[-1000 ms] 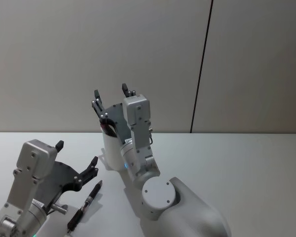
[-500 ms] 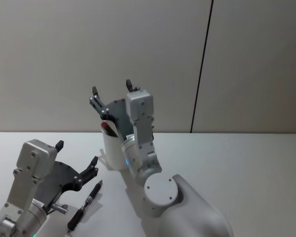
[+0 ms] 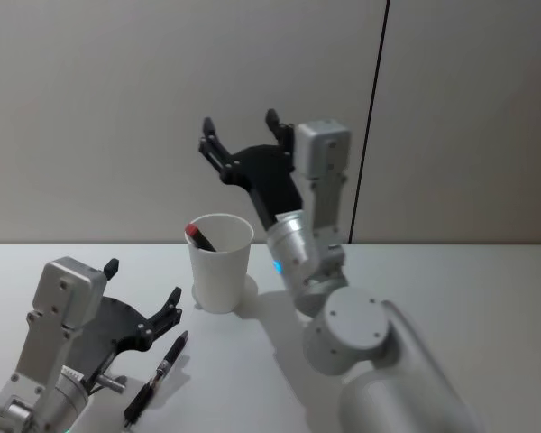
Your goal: Place the pen into the pen holder.
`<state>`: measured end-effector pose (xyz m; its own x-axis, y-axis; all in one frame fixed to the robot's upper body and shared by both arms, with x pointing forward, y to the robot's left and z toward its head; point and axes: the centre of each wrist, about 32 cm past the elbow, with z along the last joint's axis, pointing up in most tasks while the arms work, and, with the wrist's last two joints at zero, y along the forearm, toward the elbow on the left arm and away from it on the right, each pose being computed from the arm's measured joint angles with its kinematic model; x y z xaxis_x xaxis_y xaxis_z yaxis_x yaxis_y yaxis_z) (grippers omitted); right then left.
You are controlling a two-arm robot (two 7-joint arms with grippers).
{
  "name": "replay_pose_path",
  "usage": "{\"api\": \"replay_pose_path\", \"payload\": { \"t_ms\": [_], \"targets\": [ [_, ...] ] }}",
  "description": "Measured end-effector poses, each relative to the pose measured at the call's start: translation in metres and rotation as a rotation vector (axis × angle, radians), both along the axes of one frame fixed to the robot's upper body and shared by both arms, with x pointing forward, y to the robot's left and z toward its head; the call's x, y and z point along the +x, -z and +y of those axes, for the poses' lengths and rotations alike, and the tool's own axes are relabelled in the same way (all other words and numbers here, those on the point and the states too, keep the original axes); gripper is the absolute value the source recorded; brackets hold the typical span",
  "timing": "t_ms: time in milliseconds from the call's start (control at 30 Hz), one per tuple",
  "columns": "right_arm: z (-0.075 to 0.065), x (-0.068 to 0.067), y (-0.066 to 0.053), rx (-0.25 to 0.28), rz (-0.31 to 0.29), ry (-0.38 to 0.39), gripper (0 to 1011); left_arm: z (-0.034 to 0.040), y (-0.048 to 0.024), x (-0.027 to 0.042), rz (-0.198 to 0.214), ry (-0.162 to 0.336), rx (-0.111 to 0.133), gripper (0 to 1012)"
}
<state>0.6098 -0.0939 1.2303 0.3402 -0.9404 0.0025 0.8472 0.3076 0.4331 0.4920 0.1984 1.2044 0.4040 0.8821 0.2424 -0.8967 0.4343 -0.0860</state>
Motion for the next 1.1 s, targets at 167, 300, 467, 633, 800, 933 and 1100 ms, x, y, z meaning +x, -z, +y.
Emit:
{"api": "replay_pose_path", "payload": {
  "t_ms": [167,300,467,633,800,933,1100],
  "targets": [
    [-0.022,-0.012,-0.009,0.019,0.014,-0.019,1001,0.0000,0.0000,0.0000,0.000,0.000,0.000,1003],
    [-0.032,-0.019,-0.014,0.026,0.020,-0.032,1001,0.0000,0.0000,0.0000,0.000,0.000,0.000,1003],
    [-0.042,-0.026,-0.018,0.031,0.025,-0.042,1001,0.0000,0.0000,0.0000,0.000,0.000,0.000,1003],
    [-0.046,-0.029,-0.020,0.035,0.026,-0.049,1001,0.0000,0.0000,0.0000,0.000,0.000,0.000,1003],
    [-0.047,-0.030,-0.019,0.035,0.029,-0.048,1001,0.0000,0.0000,0.0000,0.000,0.000,0.000,1003],
    [-0.047,-0.030,-0.019,0.035,0.029,-0.048,1001,0.0000,0.0000,0.0000,0.000,0.000,0.000,1003],
    [-0.047,-0.030,-0.019,0.034,0.029,-0.048,1001,0.0000,0.0000,0.0000,0.000,0.000,0.000,1003]
  ]
}}
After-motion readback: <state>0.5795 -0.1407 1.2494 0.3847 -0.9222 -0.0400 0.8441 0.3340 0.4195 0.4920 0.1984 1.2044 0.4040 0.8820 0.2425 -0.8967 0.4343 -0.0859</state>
